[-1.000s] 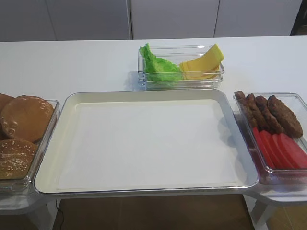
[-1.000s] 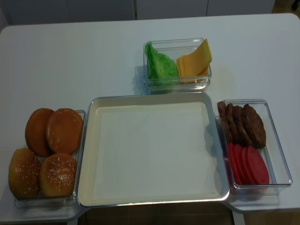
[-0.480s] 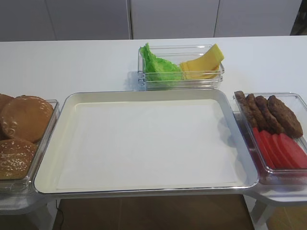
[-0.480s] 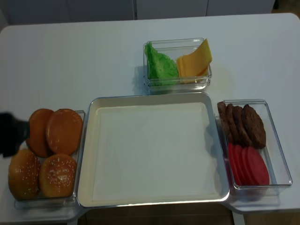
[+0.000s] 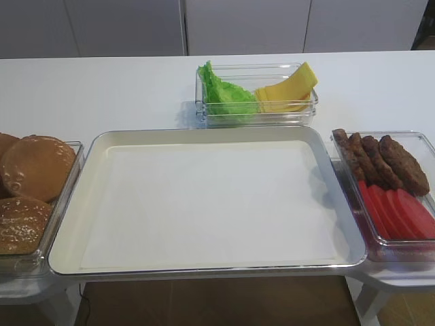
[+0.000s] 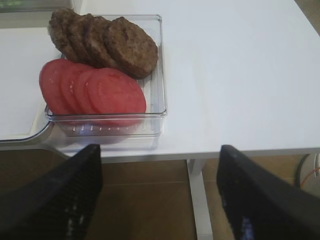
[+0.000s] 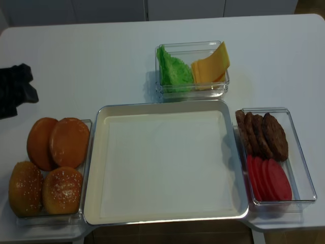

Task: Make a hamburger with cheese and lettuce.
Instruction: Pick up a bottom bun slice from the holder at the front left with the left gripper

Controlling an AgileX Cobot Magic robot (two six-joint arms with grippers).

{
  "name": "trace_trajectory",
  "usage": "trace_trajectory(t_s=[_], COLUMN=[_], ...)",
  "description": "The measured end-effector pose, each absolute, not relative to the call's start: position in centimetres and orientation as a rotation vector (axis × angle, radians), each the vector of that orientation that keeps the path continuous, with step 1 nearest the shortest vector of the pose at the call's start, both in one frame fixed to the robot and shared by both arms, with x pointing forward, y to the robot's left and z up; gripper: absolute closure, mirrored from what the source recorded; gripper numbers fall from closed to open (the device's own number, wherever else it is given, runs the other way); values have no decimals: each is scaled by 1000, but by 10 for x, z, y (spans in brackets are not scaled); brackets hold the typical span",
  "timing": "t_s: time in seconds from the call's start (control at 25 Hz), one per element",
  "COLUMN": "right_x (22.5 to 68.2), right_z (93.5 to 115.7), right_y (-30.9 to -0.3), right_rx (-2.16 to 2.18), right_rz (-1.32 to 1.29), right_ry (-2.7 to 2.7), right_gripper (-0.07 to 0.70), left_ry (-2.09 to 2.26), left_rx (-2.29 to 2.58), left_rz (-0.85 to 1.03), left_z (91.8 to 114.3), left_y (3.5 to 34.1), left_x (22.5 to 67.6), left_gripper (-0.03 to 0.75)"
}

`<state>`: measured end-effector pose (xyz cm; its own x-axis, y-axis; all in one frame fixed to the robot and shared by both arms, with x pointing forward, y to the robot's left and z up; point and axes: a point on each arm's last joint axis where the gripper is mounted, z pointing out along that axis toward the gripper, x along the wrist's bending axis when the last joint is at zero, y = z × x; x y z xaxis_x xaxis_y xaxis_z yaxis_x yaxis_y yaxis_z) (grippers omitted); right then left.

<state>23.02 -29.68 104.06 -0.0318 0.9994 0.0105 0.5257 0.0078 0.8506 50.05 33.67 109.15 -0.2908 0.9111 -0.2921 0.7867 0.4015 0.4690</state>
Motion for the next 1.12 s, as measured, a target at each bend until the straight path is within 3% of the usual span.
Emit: trace_trajectory(t_s=[0.44, 0.76, 1.12], right_x=[230, 230, 230], right_z=[1041, 1041, 1041], right_y=[-297, -297, -297], right_rx=[1590, 1590, 1590], right_rz=[921, 921, 921], right_ry=[1632, 1632, 1632], right_gripper=[71, 71, 71], left_ry=[2017, 1954, 1839], left_rx=[1818, 2049, 2174], left_rz=[295, 83, 96], left_z=[1086, 1074, 1072], left_y=[360, 362, 362], left_x=[532, 544, 545], left_gripper=[283, 283, 290])
